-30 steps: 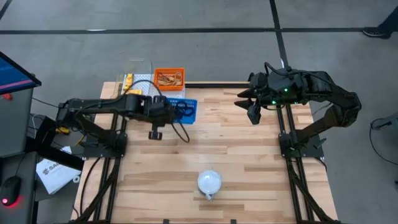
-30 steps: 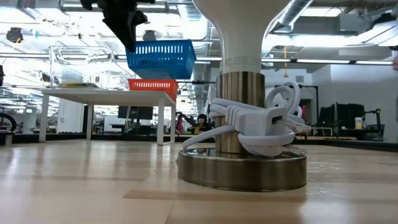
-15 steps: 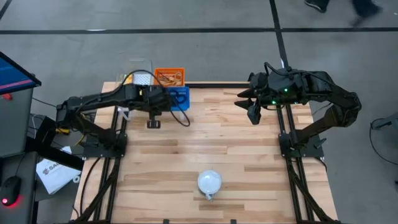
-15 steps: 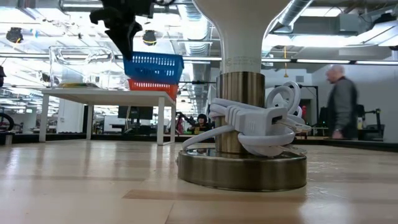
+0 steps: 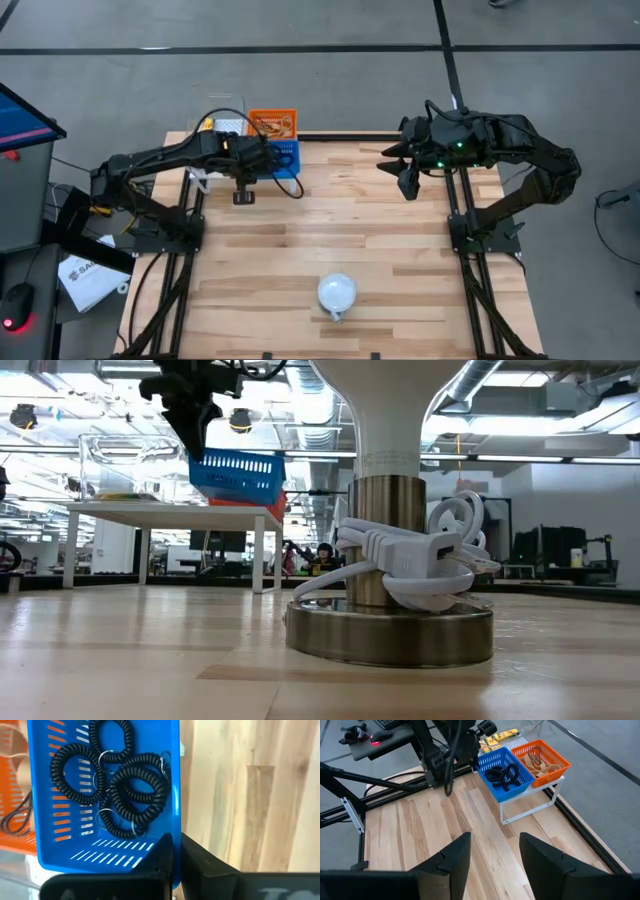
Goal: Pick & Place Office Desk Supplies
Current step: Put the blue basket with filled spring keychains on the shelf
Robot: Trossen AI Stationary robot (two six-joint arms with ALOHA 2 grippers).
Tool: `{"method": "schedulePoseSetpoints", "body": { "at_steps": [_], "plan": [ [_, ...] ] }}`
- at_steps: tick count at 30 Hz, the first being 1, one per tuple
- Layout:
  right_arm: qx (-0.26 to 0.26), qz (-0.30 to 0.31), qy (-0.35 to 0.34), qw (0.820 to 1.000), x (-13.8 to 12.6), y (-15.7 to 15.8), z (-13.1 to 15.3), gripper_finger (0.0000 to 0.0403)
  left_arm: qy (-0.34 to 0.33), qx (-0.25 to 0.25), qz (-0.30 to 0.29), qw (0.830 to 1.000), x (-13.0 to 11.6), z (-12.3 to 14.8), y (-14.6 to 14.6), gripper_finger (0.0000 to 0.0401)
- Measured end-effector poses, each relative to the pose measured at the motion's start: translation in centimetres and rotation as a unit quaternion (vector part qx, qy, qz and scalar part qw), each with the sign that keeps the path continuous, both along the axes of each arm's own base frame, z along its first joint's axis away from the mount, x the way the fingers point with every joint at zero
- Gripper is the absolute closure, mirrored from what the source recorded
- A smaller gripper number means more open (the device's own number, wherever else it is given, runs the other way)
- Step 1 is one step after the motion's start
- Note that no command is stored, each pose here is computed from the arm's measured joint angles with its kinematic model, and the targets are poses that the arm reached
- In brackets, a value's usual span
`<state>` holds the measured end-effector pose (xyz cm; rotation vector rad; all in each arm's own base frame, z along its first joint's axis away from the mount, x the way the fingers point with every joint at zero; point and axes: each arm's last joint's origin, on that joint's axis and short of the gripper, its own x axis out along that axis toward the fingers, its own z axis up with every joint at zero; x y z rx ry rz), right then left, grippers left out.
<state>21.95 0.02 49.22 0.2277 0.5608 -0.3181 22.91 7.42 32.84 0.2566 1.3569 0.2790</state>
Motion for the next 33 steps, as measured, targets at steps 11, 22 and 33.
{"method": "schedulePoseSetpoints", "body": {
  "at_steps": [11,22,33],
  "plan": [
    [0.000,0.002,0.000,1.000,0.0,0.1,0.0,0.0237,0.016,-0.017,0.006,1.000,-0.4,-0.9,0.5,0.0399],
    [0.001,0.002,-0.001,1.000,0.0,0.1,0.0,0.0237,0.021,-0.008,0.027,0.999,-0.5,-2.0,0.6,0.0398],
    [0.001,0.002,-0.001,1.000,0.0,0.1,0.0,0.0237,0.021,0.024,0.052,0.998,-0.9,-1.7,0.8,0.0372]
  ]
}}
